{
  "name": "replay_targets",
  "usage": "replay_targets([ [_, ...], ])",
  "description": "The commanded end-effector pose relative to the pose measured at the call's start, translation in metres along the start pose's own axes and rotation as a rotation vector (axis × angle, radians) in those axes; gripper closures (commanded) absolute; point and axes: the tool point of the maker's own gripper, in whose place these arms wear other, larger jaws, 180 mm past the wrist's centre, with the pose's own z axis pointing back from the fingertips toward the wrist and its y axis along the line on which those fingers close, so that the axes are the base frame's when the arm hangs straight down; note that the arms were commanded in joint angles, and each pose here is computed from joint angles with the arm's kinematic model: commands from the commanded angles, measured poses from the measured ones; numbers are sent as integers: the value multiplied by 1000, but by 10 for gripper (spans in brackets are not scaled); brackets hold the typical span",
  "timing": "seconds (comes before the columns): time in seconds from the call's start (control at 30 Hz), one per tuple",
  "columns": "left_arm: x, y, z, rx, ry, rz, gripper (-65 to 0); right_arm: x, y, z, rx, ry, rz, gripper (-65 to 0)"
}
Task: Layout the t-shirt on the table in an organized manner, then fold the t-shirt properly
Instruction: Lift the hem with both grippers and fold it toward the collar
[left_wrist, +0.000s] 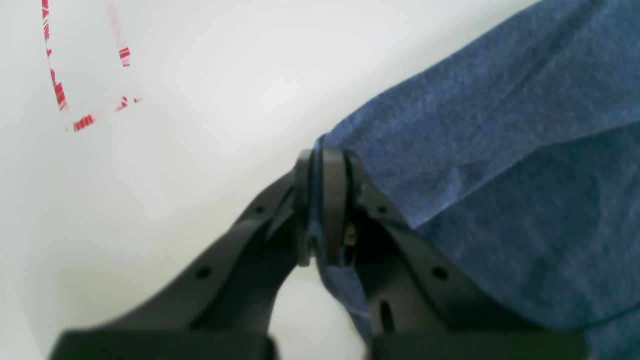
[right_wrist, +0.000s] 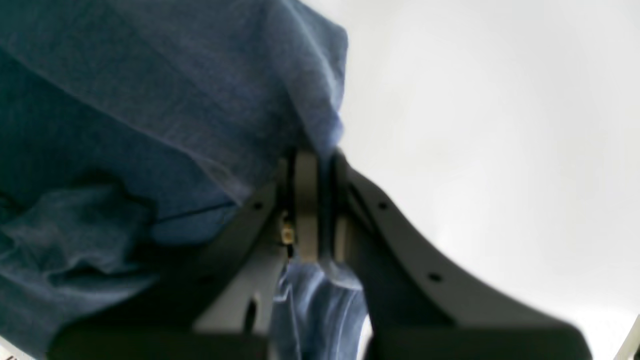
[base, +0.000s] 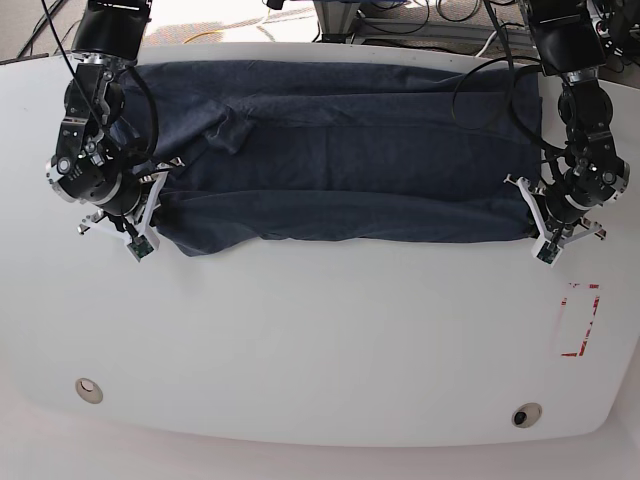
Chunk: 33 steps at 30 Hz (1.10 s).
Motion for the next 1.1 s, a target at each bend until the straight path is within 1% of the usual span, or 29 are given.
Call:
replay_targets([
  [0.0, 3, 15, 13, 46, 6, -39, 0, 11, -9, 11, -36, -32, 25, 0],
  [0.23, -11, 9, 23, 52, 47, -64, 0, -5, 3, 14, -23, 1, 37, 0],
  [0.37, -25, 19, 33, 87, 80, -44, 0, -18, 11, 13, -7, 31, 33, 0],
  [0.6, -47, 26, 41, 111, 120, -10, 0, -40, 4, 23, -34, 59, -10, 0],
  [0.7, -55, 32, 46, 121, 145, -22, 0, -45, 5, 24, -34, 69, -12, 0],
  [1.0, -78, 24, 49, 100, 199, -34, -1, -59, 13, 25, -18, 104, -12, 0],
  [1.07, -81, 24, 50, 98, 209, -37, -24, -61, 14, 25, -16, 109, -12, 0],
])
